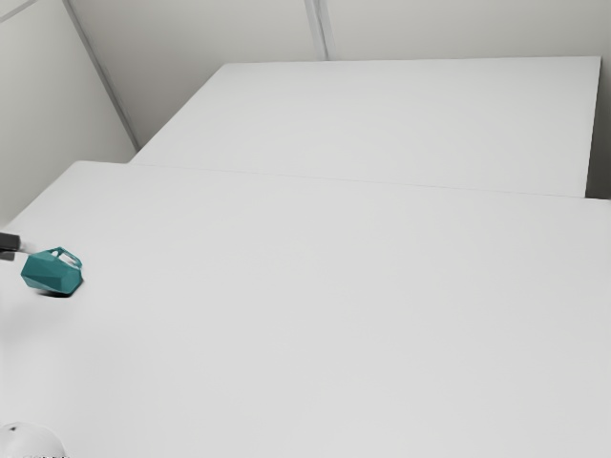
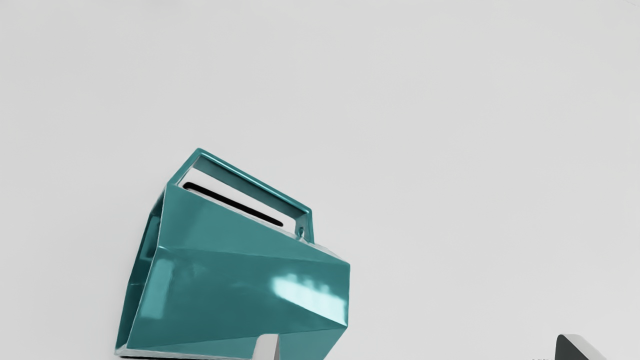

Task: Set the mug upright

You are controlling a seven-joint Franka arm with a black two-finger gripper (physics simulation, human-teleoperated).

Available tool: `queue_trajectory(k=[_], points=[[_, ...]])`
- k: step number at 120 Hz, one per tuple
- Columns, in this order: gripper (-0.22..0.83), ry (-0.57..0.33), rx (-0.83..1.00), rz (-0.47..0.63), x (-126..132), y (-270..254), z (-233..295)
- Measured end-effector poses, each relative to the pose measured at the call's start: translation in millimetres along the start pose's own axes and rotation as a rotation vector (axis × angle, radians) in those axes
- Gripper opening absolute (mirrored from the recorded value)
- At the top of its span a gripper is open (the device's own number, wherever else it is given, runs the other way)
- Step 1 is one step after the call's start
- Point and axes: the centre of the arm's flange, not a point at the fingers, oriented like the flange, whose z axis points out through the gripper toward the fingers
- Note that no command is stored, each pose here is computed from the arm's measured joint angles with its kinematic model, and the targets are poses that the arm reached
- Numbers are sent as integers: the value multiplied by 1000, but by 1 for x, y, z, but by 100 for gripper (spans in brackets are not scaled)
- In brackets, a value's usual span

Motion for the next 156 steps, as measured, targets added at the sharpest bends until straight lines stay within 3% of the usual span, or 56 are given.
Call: queue_trajectory(k=[19, 58, 79, 109, 156], points=[[62, 32, -102, 182, -8, -29, 13], [61, 86, -107, 388, -72, -91, -6], [61, 135, -83, 502, -72, -115, -2], [60, 215, -80, 581, -78, -140, 29], [59, 243, -93, 686, -65, -131, 54]])
